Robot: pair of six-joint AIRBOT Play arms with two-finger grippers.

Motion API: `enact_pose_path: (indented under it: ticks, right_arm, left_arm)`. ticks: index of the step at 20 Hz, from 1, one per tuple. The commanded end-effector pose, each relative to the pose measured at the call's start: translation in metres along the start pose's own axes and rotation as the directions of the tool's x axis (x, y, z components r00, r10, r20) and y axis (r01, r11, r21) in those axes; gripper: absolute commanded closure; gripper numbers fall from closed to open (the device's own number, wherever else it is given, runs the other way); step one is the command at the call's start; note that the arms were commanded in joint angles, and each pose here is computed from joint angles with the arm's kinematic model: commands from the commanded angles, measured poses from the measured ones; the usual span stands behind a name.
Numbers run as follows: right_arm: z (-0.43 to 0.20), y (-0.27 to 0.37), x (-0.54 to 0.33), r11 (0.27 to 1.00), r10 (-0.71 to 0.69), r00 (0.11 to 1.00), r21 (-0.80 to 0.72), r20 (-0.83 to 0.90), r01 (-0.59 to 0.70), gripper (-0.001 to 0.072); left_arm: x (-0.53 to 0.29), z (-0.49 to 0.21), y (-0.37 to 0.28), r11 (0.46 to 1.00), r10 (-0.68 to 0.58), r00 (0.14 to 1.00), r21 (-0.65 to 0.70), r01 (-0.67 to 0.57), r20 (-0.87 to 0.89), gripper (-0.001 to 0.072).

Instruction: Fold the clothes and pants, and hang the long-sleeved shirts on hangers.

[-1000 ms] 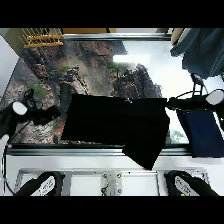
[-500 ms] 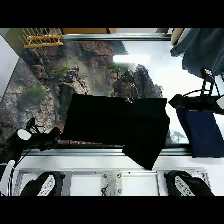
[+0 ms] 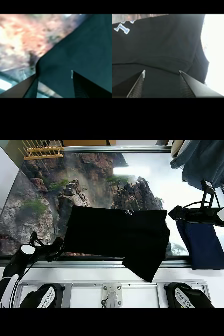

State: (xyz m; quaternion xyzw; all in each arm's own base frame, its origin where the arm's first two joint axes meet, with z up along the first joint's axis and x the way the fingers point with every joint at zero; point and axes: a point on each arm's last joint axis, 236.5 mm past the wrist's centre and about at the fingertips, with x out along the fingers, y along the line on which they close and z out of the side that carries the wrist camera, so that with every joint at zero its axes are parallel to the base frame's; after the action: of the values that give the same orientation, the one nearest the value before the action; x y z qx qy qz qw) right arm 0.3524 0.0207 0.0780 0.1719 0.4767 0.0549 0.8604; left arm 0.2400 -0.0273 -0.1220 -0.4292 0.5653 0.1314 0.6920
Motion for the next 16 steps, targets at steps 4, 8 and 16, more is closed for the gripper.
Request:
enact_pose_path:
  ticks: [4, 8, 16]
  right_arm:
    - [-0.002, 0.001, -0.001, 1.0, 0.002, 1.0, 0.0, -0.01, -0.002, 0.0242]
    - [-0.014, -0.002, -0.001, 1.0, -0.006, 0.998, -0.004, -0.058, 0.006, 0.0242]
    - [-0.194, -0.078, 0.025, 0.939, 0.029, 0.881, 0.315, -0.472, 0.138, 0.0239]
  left_arm:
    - [0.014, -0.005, -0.026, 0.995, 0.018, 0.998, 0.097, -0.013, -0.058, 0.0281]
    - [0.012, 0.007, -0.046, 0.991, 0.0, 0.999, 0.132, 0.006, -0.041, 0.0701]
    - [-0.025, -0.004, -0.039, 0.95, 0.055, 0.998, 0.309, -0.042, -0.033, 0.0701]
